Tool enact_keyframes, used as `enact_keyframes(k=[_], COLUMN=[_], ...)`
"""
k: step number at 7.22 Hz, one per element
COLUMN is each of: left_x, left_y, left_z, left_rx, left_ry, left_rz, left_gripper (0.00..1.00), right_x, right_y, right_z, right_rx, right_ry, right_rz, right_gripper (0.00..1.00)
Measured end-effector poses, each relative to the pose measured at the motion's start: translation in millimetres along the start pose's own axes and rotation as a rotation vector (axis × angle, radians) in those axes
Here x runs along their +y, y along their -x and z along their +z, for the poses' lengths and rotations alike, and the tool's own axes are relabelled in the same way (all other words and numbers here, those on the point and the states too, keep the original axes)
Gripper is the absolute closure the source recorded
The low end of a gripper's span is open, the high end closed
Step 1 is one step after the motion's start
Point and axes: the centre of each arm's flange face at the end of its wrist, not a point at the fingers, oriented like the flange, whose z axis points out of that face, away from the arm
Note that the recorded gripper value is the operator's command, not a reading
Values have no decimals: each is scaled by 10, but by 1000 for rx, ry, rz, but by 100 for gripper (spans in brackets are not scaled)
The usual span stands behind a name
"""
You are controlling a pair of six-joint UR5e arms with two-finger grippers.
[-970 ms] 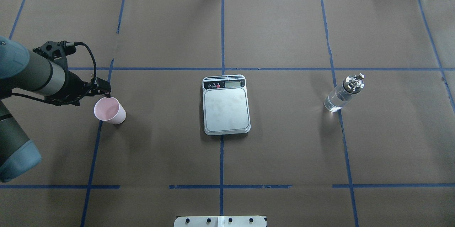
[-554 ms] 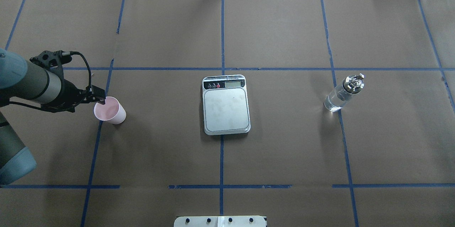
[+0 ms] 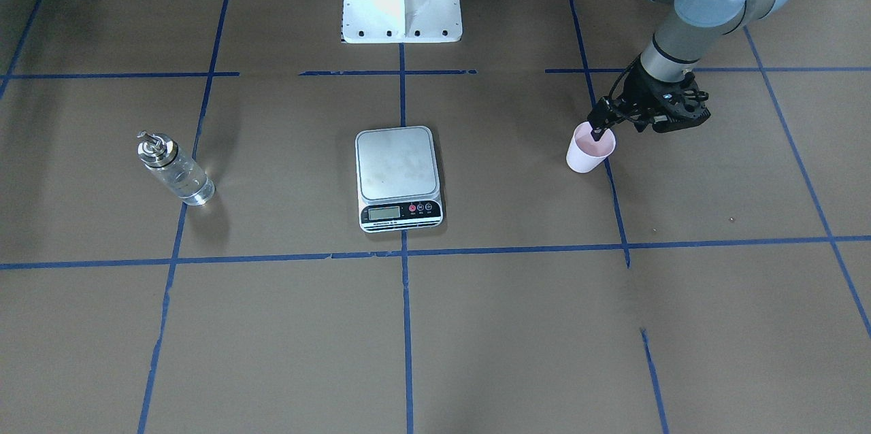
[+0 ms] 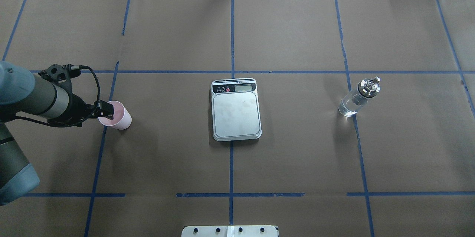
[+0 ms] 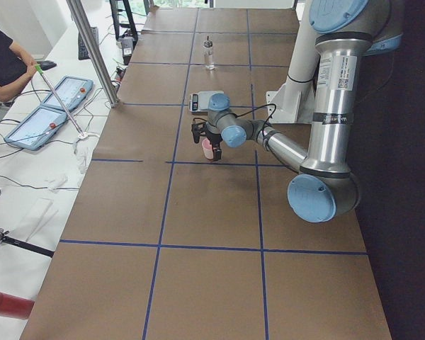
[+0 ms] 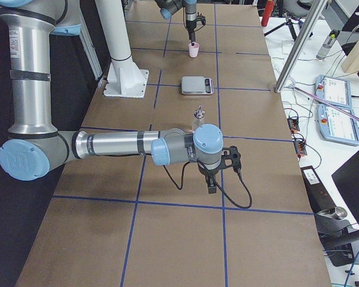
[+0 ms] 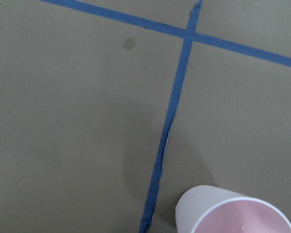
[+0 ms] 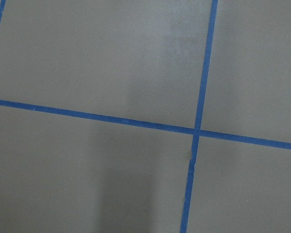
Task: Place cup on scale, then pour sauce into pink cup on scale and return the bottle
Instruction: 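Reach the left gripper down to the pink cup and grasp it, then carry the pink cup with the left gripper over the scale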
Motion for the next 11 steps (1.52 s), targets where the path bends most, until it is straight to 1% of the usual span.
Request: enact_keyframes(k=[1, 2, 3, 4, 6, 7, 8, 9, 10, 11], left_x=[41, 55, 53, 54, 70, 91, 124, 158, 168, 193], left_y=[-33, -61, -84, -98, -136, -185, -301, -576, -988, -1430], left_z=[38, 78, 106, 112, 57, -27, -194, -465, -741, -998], left_rx=[-1, -4, -5, -4, 2, 7, 5, -9, -28, -37], left_ry=[8, 13, 16, 20, 22, 21, 20, 21, 27, 46], left_rz=[6, 8, 9, 11, 14, 16, 14, 5, -6, -31], left_gripper=[33, 64, 86, 100, 100, 100, 100, 100, 100, 100], right_x=[-1, -1, 0, 0, 2, 4, 11, 16, 20, 22], right_y=[0, -2, -4, -4, -4, -5, -9, -11, -13, -15], right_z=[0, 1, 3, 4, 5, 7, 11, 14, 16, 18], right_rx=[1, 1, 0, 0, -2, -3, -4, -5, -6, -6], right_ry=[0, 0, 1, 1, 3, 4, 5, 7, 8, 9], right_rz=[0, 0, 1, 1, 3, 4, 6, 8, 10, 11], right_gripper=[0, 0, 0, 0, 0, 0, 0, 0, 0, 0])
